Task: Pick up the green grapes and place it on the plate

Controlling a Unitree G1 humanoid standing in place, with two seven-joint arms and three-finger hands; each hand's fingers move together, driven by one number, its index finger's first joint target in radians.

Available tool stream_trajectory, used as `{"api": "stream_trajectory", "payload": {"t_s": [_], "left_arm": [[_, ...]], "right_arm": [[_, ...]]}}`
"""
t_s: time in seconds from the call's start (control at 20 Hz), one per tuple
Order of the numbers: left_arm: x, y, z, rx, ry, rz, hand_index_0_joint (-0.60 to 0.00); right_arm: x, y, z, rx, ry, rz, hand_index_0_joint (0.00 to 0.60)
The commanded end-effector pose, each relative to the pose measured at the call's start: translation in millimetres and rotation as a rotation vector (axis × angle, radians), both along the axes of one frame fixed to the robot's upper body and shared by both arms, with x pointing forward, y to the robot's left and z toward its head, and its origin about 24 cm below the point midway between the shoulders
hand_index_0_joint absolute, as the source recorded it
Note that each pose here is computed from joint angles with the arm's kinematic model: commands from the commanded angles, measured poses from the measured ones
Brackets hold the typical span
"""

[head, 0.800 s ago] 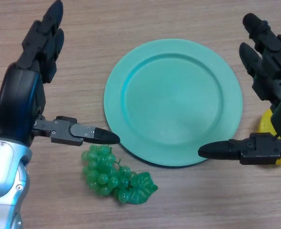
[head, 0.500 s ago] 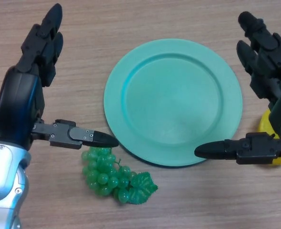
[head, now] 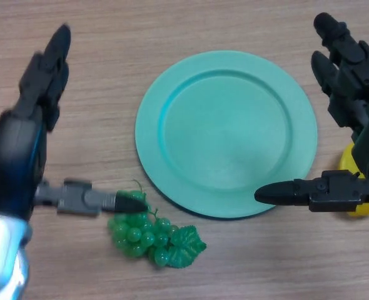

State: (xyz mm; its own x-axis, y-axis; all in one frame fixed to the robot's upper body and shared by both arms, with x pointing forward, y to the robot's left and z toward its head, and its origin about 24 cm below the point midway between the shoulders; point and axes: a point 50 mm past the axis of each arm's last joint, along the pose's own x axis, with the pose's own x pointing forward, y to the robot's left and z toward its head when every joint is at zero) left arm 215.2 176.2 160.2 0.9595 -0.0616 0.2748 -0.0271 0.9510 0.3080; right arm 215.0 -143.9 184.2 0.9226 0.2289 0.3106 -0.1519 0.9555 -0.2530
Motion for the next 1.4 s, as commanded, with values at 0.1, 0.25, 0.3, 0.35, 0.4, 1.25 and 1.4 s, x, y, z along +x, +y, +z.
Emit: {"api": "stream_trajectory", "payload": {"t_s": [0.1,0.25,0.3,0.35,0.4,1.25,1.4], "left_arm": [[-23.8,-0.9,6.7,0.063,-0.072,-0.018,0.000],[-37.3,-11.0,-12.6,0.054,-0.029,-0.018,0.000],[-38.7,-12.6,-17.9,0.064,-0.022,-0.017,0.000],[-40.3,-15.0,-29.1,0.086,-0.002,-0.014,0.000],[-40.6,-16.5,-34.6,0.102,0.003,-0.013,0.000],[-21.7,-38.6,-106.5,0.078,-0.014,-0.015,0.000],[-23.9,-40.7,-106.8,0.057,-0.032,-0.046,0.000]], "right_arm": [[-10.8,8.8,24.7,0.051,-0.208,0.068,0.000],[-10.1,13.9,24.8,0.069,-0.201,0.088,0.000],[-10.0,15.0,25.1,0.074,-0.195,0.093,0.000],[-10.4,16.2,25.4,0.084,-0.190,0.100,0.000],[-11.0,16.4,26.2,0.086,-0.193,0.102,0.000],[-15.2,8.4,30.1,0.093,-0.221,0.071,0.000],[-16.5,8.1,30.6,0.092,-0.226,0.070,0.000]]}}
